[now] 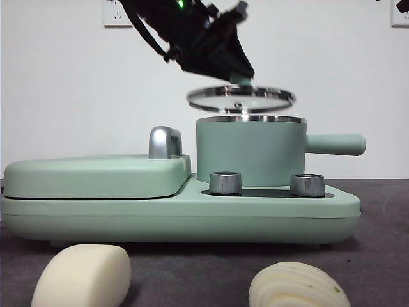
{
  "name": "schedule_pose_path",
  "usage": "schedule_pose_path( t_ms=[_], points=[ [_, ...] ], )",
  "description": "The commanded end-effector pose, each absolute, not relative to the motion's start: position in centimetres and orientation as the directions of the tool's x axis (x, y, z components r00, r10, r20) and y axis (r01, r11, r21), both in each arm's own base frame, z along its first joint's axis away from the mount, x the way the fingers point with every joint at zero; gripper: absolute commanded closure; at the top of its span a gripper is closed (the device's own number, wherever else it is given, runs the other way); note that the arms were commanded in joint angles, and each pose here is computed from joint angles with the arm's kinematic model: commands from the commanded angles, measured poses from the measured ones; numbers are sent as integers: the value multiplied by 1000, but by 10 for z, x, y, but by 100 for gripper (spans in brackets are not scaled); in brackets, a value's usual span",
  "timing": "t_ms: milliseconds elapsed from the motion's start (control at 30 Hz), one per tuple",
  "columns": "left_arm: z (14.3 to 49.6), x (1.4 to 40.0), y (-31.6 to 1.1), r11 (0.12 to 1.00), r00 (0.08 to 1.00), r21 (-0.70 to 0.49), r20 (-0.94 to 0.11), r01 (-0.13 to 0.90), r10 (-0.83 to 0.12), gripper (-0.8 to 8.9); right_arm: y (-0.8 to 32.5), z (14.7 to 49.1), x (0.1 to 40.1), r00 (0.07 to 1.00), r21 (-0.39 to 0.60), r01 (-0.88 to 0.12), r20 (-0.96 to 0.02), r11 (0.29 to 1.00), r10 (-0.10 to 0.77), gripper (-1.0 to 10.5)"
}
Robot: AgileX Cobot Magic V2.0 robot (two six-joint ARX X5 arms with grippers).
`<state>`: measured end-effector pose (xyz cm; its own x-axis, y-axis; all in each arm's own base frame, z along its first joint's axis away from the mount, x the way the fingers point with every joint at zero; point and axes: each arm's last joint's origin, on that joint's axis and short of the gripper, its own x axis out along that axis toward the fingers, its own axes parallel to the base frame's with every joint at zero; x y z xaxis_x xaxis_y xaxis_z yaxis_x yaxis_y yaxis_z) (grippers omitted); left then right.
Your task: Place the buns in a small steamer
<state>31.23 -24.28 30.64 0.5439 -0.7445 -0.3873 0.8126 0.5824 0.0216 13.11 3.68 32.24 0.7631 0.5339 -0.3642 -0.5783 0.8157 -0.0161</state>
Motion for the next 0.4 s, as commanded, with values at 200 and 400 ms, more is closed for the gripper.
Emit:
schedule_pose_path(
  t_ms=[200, 400],
  points=[
    [349, 300, -216, 618, 586, 29, -356, 786, -728, 804, 37, 328, 131, 768, -13, -578, -348, 816, 538, 656],
    [362, 289, -191, 665, 613, 20, -408, 747, -676, 801, 43, 327, 130, 740, -10, -616, -349, 787, 575, 619]
  ],
)
